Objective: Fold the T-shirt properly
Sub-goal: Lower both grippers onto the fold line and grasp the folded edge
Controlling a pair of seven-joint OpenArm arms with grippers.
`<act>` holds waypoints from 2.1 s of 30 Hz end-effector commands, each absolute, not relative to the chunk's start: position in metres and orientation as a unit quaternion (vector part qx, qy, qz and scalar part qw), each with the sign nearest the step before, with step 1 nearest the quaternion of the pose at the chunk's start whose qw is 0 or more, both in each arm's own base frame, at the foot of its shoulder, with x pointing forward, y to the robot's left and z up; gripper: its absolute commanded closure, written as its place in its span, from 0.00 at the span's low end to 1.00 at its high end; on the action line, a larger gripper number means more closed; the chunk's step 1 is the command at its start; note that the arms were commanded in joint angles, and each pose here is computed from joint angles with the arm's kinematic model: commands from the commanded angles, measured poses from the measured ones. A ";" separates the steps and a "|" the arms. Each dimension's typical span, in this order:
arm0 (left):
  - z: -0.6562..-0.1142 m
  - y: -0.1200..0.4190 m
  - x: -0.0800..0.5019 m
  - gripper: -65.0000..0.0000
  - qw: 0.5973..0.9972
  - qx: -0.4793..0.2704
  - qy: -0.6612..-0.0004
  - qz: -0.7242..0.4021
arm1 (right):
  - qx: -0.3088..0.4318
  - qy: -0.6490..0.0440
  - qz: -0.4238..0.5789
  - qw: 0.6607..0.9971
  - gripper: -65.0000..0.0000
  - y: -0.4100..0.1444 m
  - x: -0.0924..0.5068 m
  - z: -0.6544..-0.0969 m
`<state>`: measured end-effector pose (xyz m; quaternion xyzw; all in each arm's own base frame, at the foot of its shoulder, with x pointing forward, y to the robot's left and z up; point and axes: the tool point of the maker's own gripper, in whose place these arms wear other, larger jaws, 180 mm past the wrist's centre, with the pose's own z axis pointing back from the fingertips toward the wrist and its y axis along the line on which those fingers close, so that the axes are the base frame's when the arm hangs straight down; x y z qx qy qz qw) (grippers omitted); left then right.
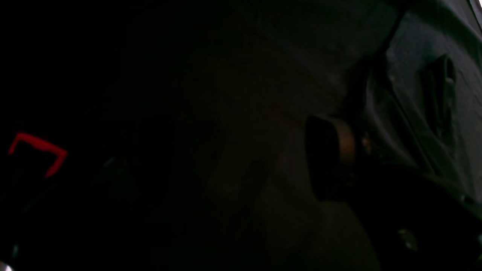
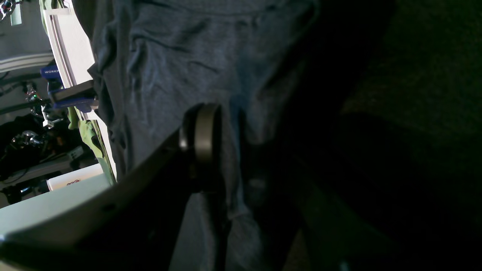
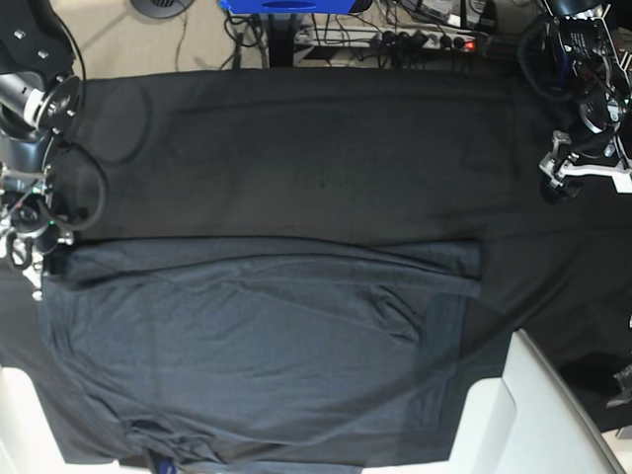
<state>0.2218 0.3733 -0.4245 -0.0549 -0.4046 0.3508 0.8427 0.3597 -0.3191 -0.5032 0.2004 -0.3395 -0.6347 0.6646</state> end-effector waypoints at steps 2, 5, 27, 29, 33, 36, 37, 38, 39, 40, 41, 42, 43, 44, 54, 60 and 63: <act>-0.411 0.381 0.230 0.20 0.836 -0.051 -0.426 0.341 | 0.173 -0.320 -0.642 0.675 0.70 -0.329 0.345 -0.511; -0.409 0.380 0.232 0.20 0.836 -0.052 -0.428 0.339 | 0.167 -0.322 -0.642 0.675 0.70 -0.337 0.342 -0.510; -0.411 0.371 0.243 0.20 0.829 -0.069 -0.433 0.348 | 0.168 -0.315 -0.644 0.677 1.00 -0.333 0.339 -0.514; -0.417 0.361 0.253 0.20 0.826 -0.085 -0.430 0.355 | 0.168 -0.315 -0.644 0.677 1.00 -0.333 0.339 -0.514; -0.429 0.330 0.290 0.20 0.830 -0.126 -0.419 0.344 | 0.169 -0.315 -0.644 0.677 1.00 -0.332 0.339 -0.515; -0.448 0.300 0.315 0.21 0.835 -0.160 -0.395 0.348 | 0.170 -0.315 -0.645 0.675 1.00 -0.332 0.339 -0.515; -0.454 0.292 0.319 0.21 0.835 -0.169 -0.386 0.354 | 0.170 -0.315 -0.645 0.675 1.00 -0.332 0.339 -0.515; -0.459 0.288 0.325 0.21 0.832 -0.177 -0.379 0.364 | 0.169 -0.314 -0.645 0.675 1.00 -0.332 0.338 -0.515; -0.464 0.283 0.328 0.21 0.831 -0.183 -0.373 0.370 | 0.169 -0.314 -0.645 0.675 1.00 -0.332 0.338 -0.515; -0.467 0.279 0.332 0.21 0.830 -0.189 -0.368 0.374 | 0.169 -0.313 -0.645 0.676 1.00 -0.332 0.337 -0.516; -0.469 0.276 0.336 0.21 0.830 -0.193 -0.364 0.376 | 0.170 -0.313 -0.646 0.675 1.00 -0.332 0.337 -0.516; -0.469 0.273 0.339 0.21 0.829 -0.196 -0.363 0.377 | 0.168 -0.313 -0.645 0.676 1.00 -0.333 0.336 -0.516; -0.471 0.269 0.342 0.21 0.828 -0.201 -0.360 0.380 | 0.167 -0.314 -0.645 0.676 1.00 -0.334 0.336 -0.516; -0.470 0.264 0.346 0.21 0.826 -0.207 -0.360 0.381 | 0.167 -0.314 -0.646 0.675 1.00 -0.335 0.336 -0.515; -0.466 0.262 0.353 0.59 0.820 -0.209 -0.371 0.383 | 0.167 -0.316 -0.647 0.674 1.00 -0.336 0.337 -0.514; -0.468 0.266 0.352 0.75 0.815 -0.200 -0.381 0.389 | 0.167 -0.317 -0.647 0.673 1.00 -0.336 0.337 -0.514; -0.475 0.267 0.349 0.76 0.816 -0.200 -0.369 0.397 | 0.167 -0.317 -0.647 0.673 1.00 -0.336 0.337 -0.514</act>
